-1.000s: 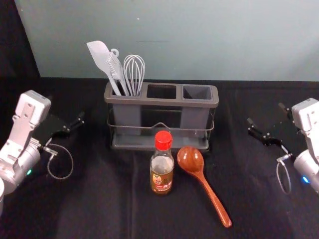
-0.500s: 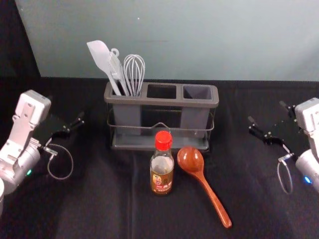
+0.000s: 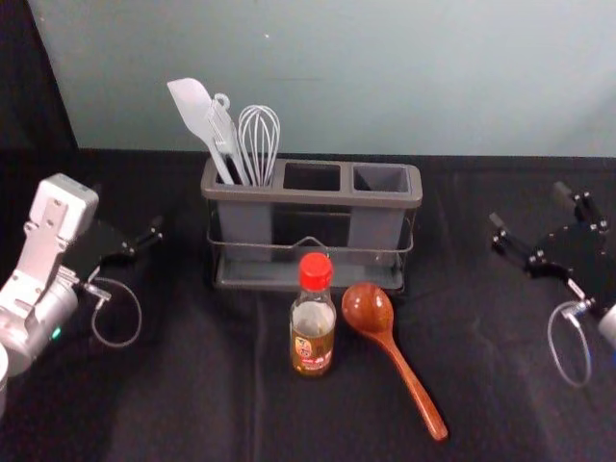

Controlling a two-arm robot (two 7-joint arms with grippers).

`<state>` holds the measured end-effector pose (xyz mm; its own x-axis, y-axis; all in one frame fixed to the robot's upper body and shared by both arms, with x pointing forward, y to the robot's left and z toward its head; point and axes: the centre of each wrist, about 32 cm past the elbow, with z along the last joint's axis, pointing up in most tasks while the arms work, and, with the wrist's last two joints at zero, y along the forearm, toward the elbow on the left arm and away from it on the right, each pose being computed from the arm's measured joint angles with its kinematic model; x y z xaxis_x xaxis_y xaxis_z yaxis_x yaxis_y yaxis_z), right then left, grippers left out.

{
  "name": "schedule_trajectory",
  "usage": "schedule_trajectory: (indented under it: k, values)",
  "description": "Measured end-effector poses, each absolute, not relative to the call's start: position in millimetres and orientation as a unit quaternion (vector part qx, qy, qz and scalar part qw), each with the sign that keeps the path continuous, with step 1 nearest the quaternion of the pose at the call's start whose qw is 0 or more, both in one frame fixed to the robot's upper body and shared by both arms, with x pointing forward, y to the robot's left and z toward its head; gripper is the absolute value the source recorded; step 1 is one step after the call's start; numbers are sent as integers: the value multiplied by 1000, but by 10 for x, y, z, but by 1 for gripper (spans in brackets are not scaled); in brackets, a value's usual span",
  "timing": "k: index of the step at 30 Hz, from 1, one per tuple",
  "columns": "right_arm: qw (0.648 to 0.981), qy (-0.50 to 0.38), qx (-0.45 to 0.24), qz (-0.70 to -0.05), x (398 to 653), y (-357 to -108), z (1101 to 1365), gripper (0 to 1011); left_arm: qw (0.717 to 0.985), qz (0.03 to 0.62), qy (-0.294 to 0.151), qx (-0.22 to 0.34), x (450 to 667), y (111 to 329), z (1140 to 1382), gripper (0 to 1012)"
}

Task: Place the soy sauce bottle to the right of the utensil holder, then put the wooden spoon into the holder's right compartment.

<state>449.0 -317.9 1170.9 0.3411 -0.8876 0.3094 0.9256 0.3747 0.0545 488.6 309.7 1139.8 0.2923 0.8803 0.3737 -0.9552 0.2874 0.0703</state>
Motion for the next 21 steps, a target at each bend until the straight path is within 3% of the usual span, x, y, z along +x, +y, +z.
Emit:
schedule_trajectory:
  k: [11,21]
  values:
    - [858,-108,-18,-502,4180,-3255,11821,1002,791,580,-132,142,4886,3097,11398,1005]
    - [915,-55,9,-399,4042,-3297,11881,1002,791,580,-132,142,4886,3097,11398,1005]
